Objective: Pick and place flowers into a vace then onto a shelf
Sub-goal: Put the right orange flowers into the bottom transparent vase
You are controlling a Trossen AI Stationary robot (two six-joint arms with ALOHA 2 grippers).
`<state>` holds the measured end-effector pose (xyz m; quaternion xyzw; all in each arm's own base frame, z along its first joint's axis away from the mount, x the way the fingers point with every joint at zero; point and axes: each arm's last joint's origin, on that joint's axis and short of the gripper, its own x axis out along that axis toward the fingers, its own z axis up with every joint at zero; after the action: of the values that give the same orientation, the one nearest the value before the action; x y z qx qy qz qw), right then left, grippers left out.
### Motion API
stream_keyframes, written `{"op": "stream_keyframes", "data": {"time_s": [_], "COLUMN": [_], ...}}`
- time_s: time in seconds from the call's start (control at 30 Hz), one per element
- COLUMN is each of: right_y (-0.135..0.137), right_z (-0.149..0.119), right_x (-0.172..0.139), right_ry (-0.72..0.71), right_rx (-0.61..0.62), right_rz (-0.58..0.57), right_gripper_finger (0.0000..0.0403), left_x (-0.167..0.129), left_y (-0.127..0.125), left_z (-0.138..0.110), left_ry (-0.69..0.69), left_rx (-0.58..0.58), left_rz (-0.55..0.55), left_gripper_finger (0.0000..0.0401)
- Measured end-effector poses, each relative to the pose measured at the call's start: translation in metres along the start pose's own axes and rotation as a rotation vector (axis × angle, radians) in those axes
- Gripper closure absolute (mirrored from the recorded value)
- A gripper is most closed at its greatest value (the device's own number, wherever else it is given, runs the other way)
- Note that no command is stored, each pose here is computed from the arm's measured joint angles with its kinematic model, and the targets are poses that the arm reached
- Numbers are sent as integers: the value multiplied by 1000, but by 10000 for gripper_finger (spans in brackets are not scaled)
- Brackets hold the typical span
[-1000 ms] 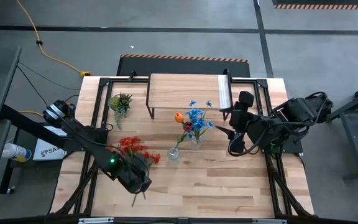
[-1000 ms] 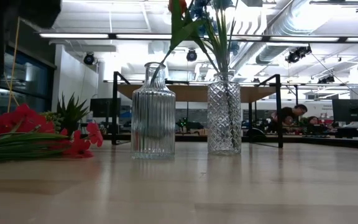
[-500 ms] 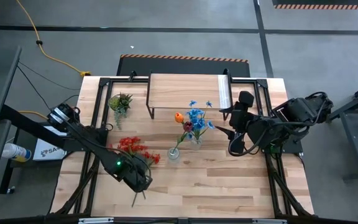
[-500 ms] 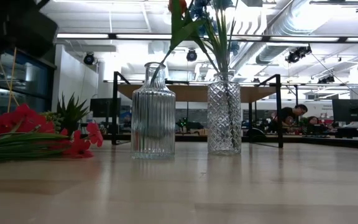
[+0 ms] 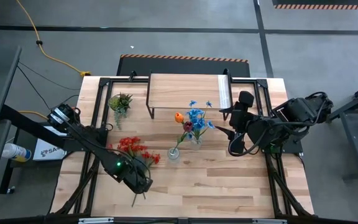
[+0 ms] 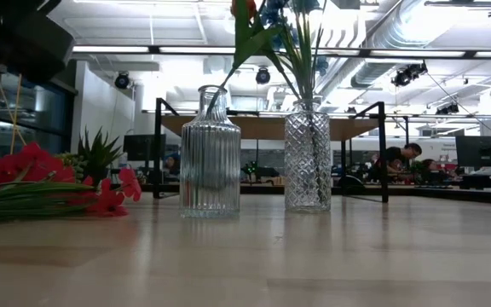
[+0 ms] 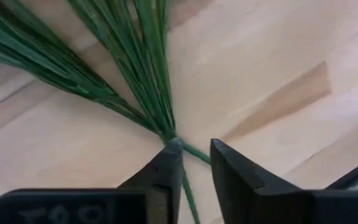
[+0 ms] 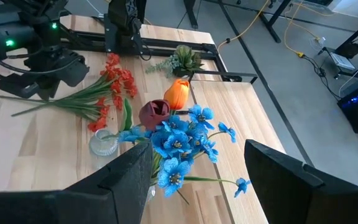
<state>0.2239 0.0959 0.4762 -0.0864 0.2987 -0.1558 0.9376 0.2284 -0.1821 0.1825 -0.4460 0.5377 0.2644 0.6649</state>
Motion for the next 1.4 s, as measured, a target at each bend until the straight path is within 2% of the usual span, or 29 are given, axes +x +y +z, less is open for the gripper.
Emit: {"op": "stream_keyframes", "data": {"time_s": [0.23, 0.37, 0.8, 1.07, 1.4], "right_y": [0, 0, 0, 0, 0], "right_z": [0, 0, 0, 0, 1], "right_x": [0, 0, 0, 0, 0], "right_ry": [0, 1, 1, 0, -5], "right_rx": [0, 0, -8, -18, -11], "right_rz": [1, 2, 1, -1, 1], "right_gripper_finger": [158, 158, 158, 158, 158], "left_x": [0, 1, 14, 19, 24], "left_y": [0, 1, 2, -3, 0], "left_z": [-1, -2, -26, -26, -26], "left_ry": [19, 60, 112, 93, 80], "left_rx": [-1, -7, -33, -35, -28], "left_rz": [2, 15, 33, -8, 33], "left_gripper_finger": [198, 178, 203, 219, 227]}}
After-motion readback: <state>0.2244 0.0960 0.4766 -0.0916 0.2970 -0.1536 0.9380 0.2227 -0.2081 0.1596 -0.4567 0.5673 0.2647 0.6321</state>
